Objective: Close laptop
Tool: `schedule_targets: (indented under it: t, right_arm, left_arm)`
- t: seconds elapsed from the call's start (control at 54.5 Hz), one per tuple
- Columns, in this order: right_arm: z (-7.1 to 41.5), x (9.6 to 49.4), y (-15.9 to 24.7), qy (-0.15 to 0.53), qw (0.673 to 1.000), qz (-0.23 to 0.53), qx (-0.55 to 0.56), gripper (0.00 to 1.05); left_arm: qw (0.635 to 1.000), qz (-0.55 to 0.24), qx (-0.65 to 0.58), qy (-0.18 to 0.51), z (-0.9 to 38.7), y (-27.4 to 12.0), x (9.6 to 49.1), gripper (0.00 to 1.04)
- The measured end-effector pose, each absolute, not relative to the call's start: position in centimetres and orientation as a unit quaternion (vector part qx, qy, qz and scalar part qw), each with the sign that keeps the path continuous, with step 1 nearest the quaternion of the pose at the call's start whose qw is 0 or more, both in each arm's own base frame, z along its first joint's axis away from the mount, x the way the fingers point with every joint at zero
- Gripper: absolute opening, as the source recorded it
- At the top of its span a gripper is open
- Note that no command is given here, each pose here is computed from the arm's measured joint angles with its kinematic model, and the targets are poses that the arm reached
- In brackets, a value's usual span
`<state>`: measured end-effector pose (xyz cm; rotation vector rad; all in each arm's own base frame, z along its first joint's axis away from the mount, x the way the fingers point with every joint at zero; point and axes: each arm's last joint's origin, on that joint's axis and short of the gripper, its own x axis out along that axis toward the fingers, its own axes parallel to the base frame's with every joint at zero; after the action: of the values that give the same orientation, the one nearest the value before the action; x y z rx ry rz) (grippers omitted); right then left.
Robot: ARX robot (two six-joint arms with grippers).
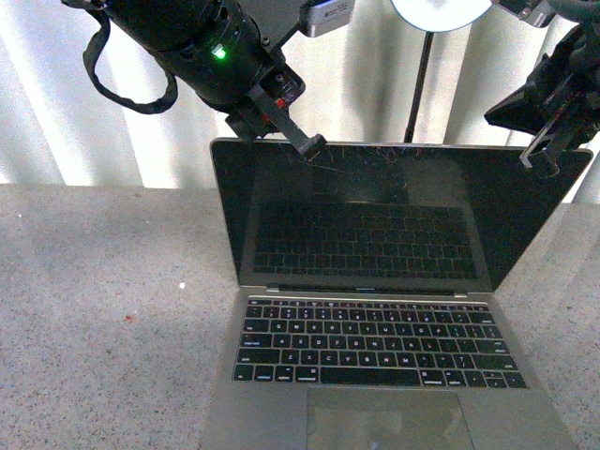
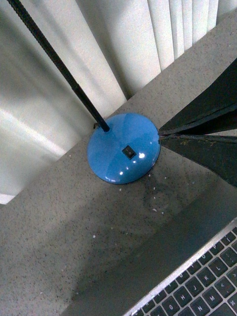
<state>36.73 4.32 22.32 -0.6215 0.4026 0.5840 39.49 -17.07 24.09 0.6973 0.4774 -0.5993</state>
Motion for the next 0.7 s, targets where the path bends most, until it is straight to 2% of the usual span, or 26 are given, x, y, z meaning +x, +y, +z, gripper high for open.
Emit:
schedule_targets:
  t: [0.697]
  right_arm:
    - [20.2,34.8,4.7,0.238,0.855,0.336,-0.314,0.03]
  left_arm:
    - [0.833,-0.339,0.347,0.266,21.8,-17.5,37.6,0.04]
